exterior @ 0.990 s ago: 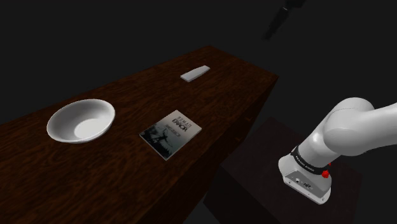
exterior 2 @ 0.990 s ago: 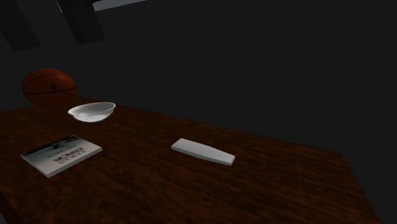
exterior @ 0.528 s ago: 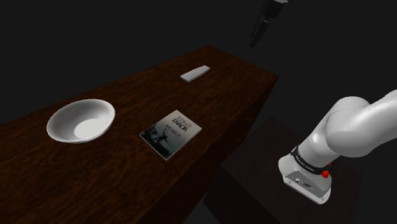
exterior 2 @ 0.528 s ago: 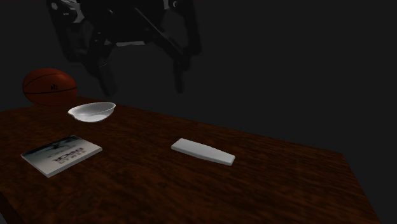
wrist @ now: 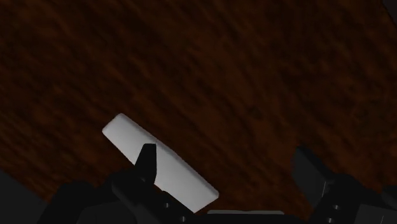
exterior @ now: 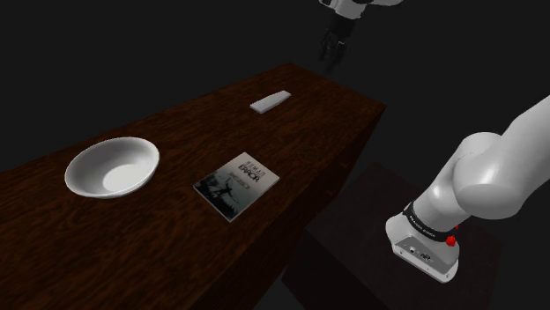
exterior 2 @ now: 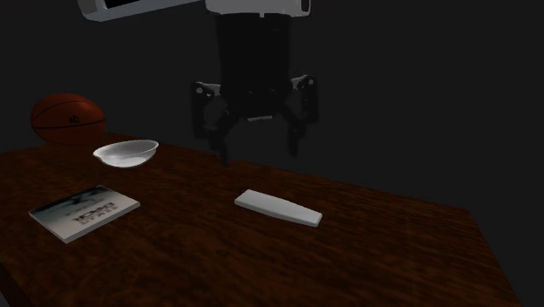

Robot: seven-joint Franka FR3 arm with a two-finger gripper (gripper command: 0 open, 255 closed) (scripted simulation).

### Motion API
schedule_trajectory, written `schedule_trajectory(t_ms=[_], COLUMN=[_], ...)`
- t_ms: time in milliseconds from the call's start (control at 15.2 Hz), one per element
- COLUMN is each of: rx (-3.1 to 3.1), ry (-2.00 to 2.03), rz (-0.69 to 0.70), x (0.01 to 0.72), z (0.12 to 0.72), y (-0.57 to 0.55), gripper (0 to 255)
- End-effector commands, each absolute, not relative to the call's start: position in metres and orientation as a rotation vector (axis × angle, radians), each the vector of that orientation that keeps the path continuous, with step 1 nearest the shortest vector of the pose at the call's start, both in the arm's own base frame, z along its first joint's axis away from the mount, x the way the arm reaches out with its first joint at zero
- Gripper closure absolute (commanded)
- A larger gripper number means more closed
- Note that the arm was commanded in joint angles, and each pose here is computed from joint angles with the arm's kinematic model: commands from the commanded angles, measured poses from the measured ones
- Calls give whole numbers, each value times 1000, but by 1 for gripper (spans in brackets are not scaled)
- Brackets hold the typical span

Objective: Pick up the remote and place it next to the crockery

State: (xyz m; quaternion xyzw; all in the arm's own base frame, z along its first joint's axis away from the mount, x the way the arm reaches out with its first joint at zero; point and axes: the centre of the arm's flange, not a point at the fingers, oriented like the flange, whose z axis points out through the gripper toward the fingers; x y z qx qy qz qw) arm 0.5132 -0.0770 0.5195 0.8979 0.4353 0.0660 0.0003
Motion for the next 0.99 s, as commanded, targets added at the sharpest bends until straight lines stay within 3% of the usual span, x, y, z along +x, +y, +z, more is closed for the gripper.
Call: schedule_trajectory(t_ms=[0, 924], rx=[2755, 2192], ry=[1498, 2264], rz=[184, 19], x=[537, 678], z=[501, 382], y=[-75, -12], gripper=[0, 0])
